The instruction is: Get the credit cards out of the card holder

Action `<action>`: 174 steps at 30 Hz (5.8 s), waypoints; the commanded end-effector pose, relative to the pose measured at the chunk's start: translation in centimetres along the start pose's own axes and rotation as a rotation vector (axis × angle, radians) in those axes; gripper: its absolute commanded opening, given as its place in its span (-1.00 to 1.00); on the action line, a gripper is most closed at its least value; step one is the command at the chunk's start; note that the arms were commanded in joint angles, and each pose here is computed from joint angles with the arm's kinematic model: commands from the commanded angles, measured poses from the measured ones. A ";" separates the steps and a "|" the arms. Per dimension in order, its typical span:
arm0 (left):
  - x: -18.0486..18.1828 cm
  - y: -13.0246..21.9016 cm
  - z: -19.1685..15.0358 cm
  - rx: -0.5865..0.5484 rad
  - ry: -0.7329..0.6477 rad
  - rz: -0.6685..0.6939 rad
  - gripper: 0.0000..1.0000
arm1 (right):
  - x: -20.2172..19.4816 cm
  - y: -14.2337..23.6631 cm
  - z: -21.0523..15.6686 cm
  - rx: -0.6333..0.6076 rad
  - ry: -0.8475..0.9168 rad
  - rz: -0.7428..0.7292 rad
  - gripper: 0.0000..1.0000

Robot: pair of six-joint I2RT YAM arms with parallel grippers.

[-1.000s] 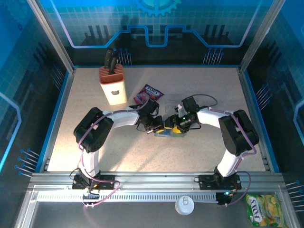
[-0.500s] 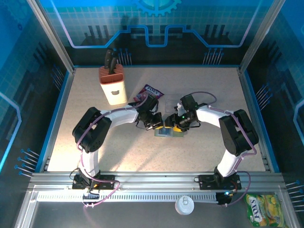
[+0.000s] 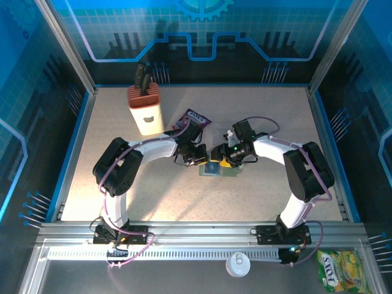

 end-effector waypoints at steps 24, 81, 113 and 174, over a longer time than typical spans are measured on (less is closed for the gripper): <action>2.9 -1.0 -0.5 0.028 0.037 0.072 -0.98 | -0.9 -1.7 -0.3 0.042 0.002 -0.040 0.18; 2.1 -2.1 -1.4 0.081 0.008 0.105 -1.00 | -3.4 -0.9 -0.8 0.004 -0.044 -0.004 -0.24; 2.9 -1.7 -1.7 0.073 0.027 0.133 -1.00 | -5.0 1.0 -1.7 -0.060 -0.085 0.029 -0.87; -3.4 6.1 2.3 -0.115 -0.001 -0.138 -0.54 | 0.0 7.6 13.2 0.432 1.466 -0.342 -1.00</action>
Point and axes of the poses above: each hand's point on the last joint's axis, 136 mm out from that joint toward the fingers, its own y axis back along the fingers, its own x axis along the line the jaws close on, z = x × y, the point moved 2 cm from there along y, back along the fingers, and after that the axes turned 12 degrees about y, right-handed, at the moved point
